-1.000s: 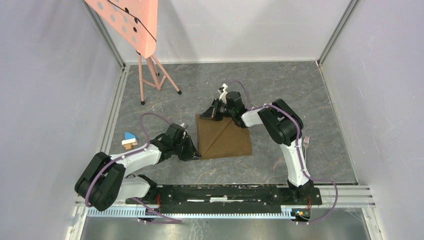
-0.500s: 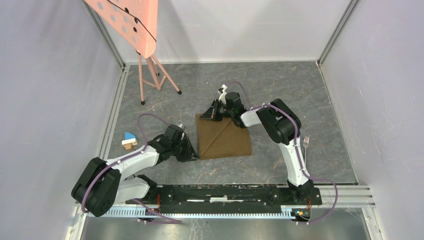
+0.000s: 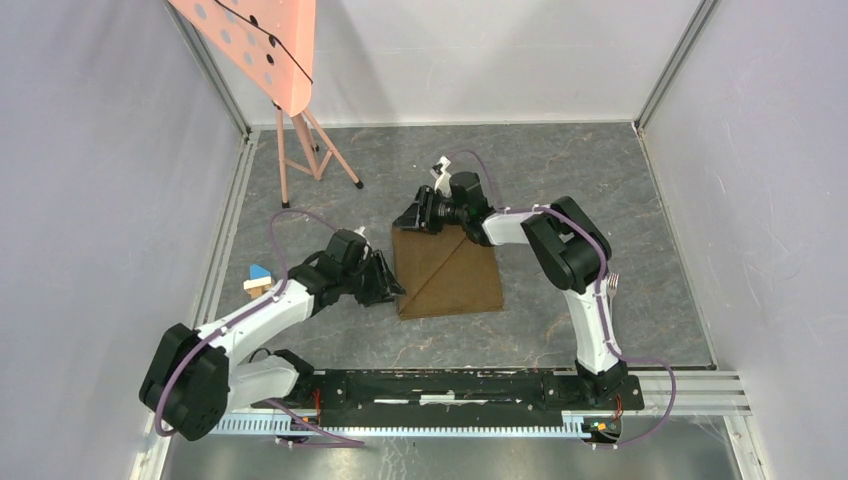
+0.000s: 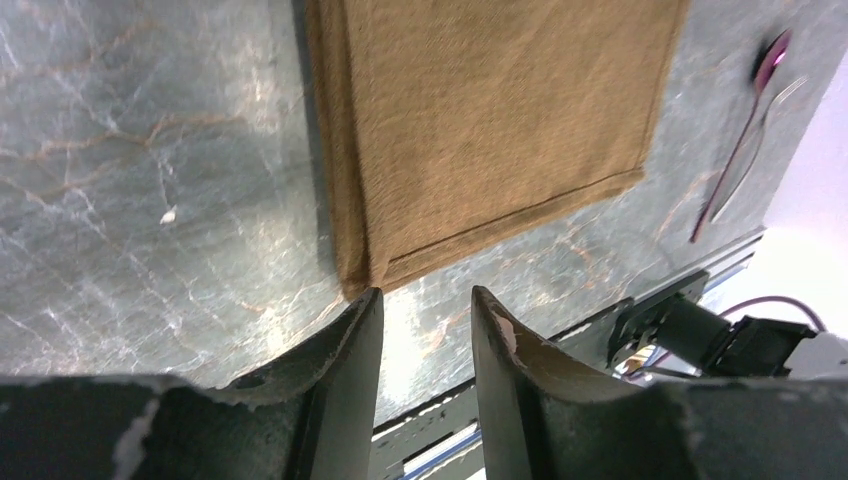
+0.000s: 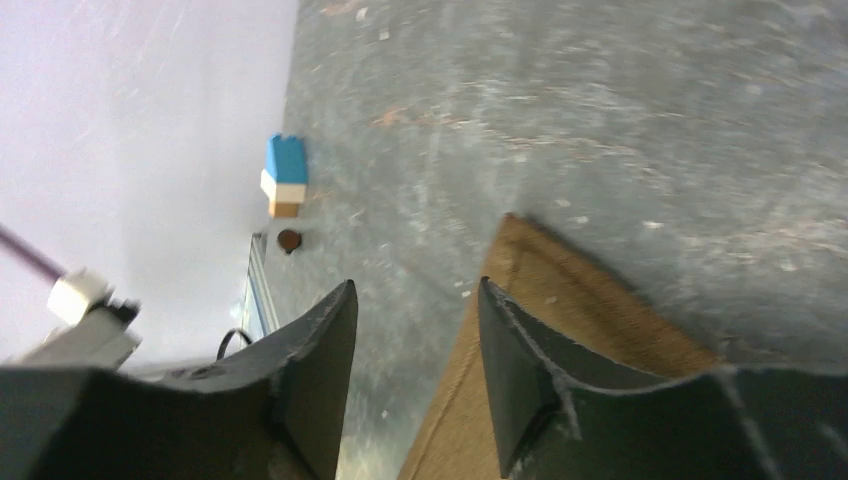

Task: Fold the napkin into a case and place the utensils inside
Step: Fold the top corner of the square-folded napkin at the center of the board, then smooth out the upper triangle-folded napkin at the center of the board.

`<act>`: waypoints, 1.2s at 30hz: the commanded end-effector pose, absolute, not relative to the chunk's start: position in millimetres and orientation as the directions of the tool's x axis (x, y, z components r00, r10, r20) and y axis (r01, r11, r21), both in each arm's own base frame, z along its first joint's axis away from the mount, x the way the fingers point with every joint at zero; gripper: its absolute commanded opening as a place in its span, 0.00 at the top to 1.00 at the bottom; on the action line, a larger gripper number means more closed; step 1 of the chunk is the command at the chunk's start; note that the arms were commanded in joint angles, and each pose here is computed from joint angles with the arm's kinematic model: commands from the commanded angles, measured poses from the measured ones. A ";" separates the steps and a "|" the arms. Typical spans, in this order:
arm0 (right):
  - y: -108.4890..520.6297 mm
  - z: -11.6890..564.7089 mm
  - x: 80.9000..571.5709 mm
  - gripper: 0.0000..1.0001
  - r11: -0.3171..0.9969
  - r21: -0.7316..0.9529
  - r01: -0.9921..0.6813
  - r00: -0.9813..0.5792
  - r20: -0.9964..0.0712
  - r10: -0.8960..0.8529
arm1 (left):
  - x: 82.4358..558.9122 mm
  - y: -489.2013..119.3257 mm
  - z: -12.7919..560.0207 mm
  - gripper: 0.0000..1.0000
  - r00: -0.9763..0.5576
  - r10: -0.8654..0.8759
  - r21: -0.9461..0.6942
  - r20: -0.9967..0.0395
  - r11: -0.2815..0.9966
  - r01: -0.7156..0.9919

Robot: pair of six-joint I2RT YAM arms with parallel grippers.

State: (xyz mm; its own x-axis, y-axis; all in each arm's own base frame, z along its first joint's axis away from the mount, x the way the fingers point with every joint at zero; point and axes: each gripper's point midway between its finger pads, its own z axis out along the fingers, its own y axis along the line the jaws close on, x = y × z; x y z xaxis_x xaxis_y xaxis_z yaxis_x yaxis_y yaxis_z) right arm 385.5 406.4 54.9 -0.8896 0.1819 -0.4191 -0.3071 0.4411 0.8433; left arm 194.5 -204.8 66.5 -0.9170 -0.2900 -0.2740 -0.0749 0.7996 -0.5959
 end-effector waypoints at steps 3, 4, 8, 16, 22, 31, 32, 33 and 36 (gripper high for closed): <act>375.3 164.1 381.4 0.34 0.412 0.684 -0.602 -0.726 -0.684 0.074 | 219.7 -219.6 97.4 0.56 -0.906 -0.265 -0.632 -0.330 0.775 0.003; 361.5 157.4 380.3 0.34 0.434 0.660 -0.613 -0.717 -0.696 0.047 | 222.4 -226.7 100.5 0.58 -0.910 -0.263 -0.655 -0.321 0.755 0.013; 308.0 132.4 369.9 0.37 0.430 0.684 -0.589 -0.740 -0.670 0.052 | 233.6 -251.7 102.0 0.63 -0.930 -0.240 -0.719 -0.279 0.694 0.036; 290.2 85.4 376.2 0.36 0.407 0.706 -0.579 -0.777 -0.630 -0.013 | 250.9 -245.5 55.8 0.72 -0.934 -0.239 -0.640 -0.266 0.768 -0.014; 287.0 64.7 387.2 0.36 0.378 0.749 -0.544 -0.797 -0.602 0.047 | 234.0 -233.7 20.9 0.74 -0.941 -0.255 -0.614 -0.221 0.786 -0.069; 275.2 41.0 414.3 0.36 0.401 0.759 -0.512 -0.808 -0.585 0.075 | 211.3 -217.6 -1.6 0.76 -0.941 -0.271 -0.591 -0.201 0.800 -0.104; 274.2 40.6 416.8 0.35 0.402 0.759 -0.512 -0.808 -0.585 0.074 | 209.7 -215.6 -2.3 0.76 -0.940 -0.274 -0.588 -0.203 0.802 -0.106; 272.2 41.2 420.0 0.35 0.406 0.755 -0.515 -0.805 -0.589 0.073 | 208.8 -214.7 -1.2 0.77 -0.939 -0.276 -0.590 -0.207 0.801 -0.105; 268.1 49.9 430.8 0.34 0.419 0.737 -0.531 -0.791 -0.608 0.067 | 207.1 -214.8 5.2 0.77 -0.936 -0.277 -0.600 -0.217 0.795 -0.096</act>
